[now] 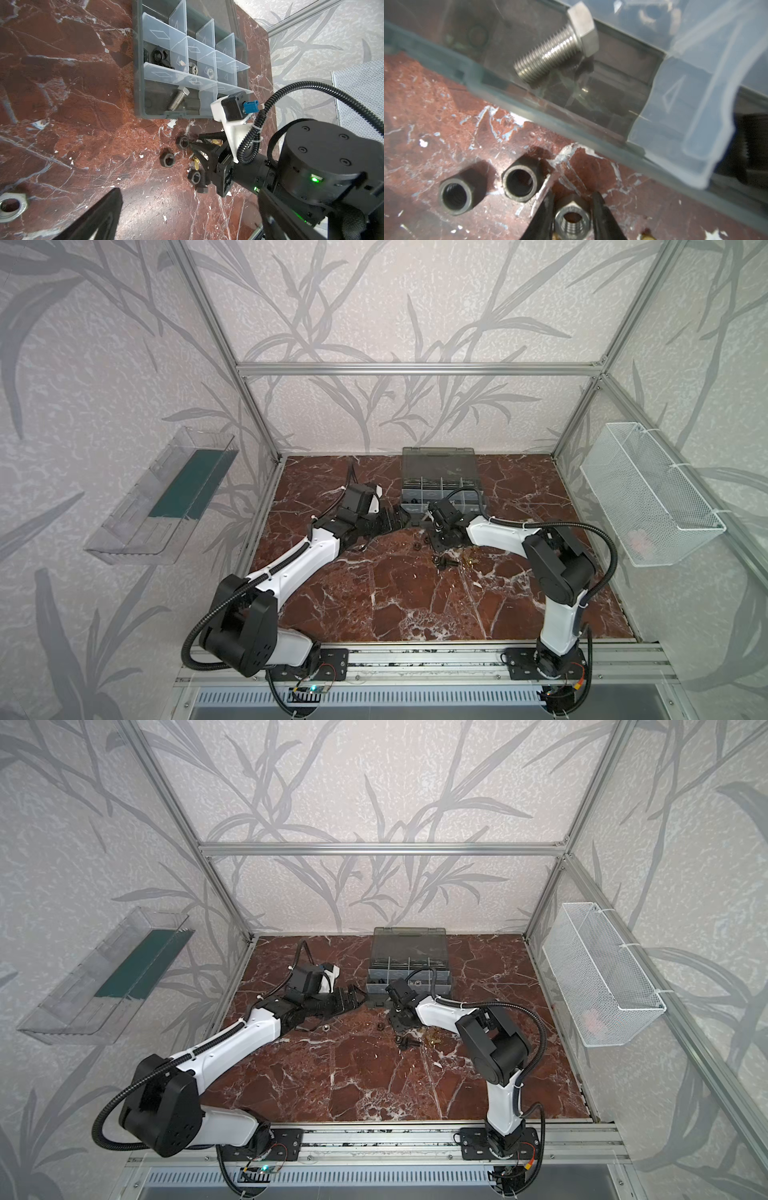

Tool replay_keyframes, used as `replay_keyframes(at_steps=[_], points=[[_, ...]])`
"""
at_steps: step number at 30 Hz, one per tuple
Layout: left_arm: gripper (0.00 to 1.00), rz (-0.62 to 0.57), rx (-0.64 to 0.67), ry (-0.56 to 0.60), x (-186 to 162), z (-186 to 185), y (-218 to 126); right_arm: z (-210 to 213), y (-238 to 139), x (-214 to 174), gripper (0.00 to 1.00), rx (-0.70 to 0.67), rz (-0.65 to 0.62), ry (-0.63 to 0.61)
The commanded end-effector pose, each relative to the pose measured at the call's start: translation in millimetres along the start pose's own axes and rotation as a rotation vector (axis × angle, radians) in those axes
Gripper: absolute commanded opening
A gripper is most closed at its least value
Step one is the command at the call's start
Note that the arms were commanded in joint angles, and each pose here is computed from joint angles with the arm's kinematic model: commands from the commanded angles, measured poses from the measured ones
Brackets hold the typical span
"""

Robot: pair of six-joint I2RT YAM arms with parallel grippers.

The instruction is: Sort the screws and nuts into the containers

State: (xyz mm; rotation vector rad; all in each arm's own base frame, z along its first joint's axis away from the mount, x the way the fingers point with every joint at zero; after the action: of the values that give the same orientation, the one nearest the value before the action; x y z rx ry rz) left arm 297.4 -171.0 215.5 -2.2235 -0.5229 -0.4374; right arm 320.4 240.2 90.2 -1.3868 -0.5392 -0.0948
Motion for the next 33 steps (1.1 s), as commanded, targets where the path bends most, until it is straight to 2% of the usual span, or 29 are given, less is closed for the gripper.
replay_keyframes(at_steps=[1,13,24,33], points=[[0.99,-0.016,-0.004,-0.002,-0.7,0.2,-4.7,2.2,8.0,-13.8,0.30,-0.003,0.062,-0.007],[0.99,-0.032,-0.006,0.000,0.7,-1.6,-10.0,2.4,-7.1,-9.3,0.17,0.001,0.039,0.001],[1.00,-0.049,-0.025,0.022,6.2,-10.0,-16.7,8.8,-49.9,25.7,0.16,0.042,-0.042,0.002],[0.99,-0.070,-0.076,0.050,15.3,-22.7,-17.2,-13.9,-86.7,66.9,0.17,0.050,-0.168,0.057]])
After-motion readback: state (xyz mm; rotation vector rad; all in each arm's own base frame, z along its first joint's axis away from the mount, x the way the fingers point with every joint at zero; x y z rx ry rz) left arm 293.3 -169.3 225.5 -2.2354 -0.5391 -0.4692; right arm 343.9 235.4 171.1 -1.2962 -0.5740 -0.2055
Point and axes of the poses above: each gripper's point midway between its finger pads, its own y axis out along the fingers, its own z axis along the line the jaws close on, x = y × z, the point moved 8 cm from there along -y, back along the fingers, and after that the axes turned 4 degrees about y, right-handed, at the moved point
